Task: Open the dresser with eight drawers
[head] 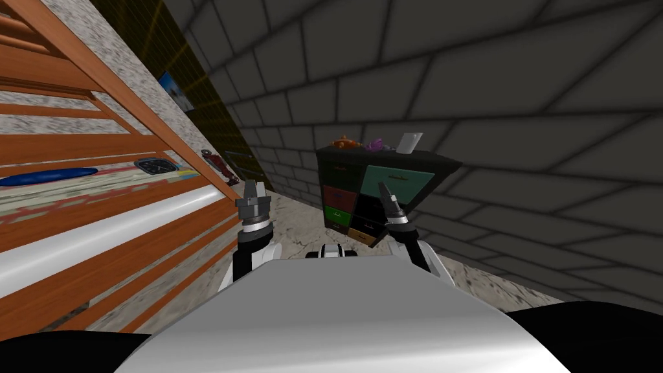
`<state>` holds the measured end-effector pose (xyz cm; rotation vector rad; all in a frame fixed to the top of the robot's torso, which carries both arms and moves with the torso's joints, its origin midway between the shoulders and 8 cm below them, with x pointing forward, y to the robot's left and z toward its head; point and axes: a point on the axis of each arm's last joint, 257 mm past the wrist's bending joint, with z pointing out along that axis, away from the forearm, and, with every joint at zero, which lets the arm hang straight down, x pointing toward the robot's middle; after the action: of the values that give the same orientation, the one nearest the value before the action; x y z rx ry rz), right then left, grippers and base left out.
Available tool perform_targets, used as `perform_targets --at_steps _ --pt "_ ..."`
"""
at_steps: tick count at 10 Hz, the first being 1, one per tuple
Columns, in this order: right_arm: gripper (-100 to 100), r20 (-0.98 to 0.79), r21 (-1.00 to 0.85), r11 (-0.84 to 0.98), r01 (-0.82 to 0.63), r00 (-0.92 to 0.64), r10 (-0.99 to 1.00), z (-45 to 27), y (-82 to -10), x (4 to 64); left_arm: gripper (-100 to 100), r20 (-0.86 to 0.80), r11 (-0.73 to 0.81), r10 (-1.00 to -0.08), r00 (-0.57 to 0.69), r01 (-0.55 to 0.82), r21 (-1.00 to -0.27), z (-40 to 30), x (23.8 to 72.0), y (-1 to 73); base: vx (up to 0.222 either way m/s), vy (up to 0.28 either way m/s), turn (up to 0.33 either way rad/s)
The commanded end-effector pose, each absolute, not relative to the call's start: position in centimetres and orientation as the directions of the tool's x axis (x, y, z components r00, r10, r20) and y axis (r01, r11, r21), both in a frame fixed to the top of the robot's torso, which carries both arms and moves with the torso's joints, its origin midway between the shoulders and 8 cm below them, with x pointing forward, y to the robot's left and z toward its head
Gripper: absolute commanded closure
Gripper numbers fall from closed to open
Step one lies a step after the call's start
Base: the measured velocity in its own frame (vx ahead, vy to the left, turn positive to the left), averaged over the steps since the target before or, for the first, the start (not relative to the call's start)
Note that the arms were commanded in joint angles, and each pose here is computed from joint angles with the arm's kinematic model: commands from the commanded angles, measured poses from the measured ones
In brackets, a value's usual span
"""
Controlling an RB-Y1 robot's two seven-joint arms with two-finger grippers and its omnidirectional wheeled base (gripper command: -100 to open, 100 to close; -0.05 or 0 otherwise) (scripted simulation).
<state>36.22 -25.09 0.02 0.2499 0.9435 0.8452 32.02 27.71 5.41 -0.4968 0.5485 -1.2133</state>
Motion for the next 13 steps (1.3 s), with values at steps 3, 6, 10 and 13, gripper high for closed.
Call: perform_targets --at_steps 3,6,10,13 --pt "-100 -0.709 0.421 0.769 -0.481 0.354 0.609 -0.7 -24.4 36.4 0 -0.128 0.276 -0.959 0.253 0.729 -0.626 5.4 32.0 27.7 0.053 0.062 -0.073" --pt "-100 -0.778 0.312 0.842 -0.44 0.391 0.493 -1.3 -23.7 36.5 0 -0.128 0.276 -0.959 0.253 0.729 -0.626 5.4 32.0 27.7 0.06 0.072 -0.098" --pt "-100 -0.831 0.18 0.903 -0.391 0.43 0.352 -2.0 -23.1 36.7 0 -0.128 0.276 -0.959 0.253 0.729 -0.626 5.4 32.0 27.7 0.05 0.065 -0.089" --pt "-100 -0.851 0.092 0.93 -0.356 0.456 0.259 -2.3 -22.8 36.7 0 -0.128 0.276 -0.959 0.253 0.729 -0.626 5.4 32.0 27.7 0.057 0.078 -0.076"
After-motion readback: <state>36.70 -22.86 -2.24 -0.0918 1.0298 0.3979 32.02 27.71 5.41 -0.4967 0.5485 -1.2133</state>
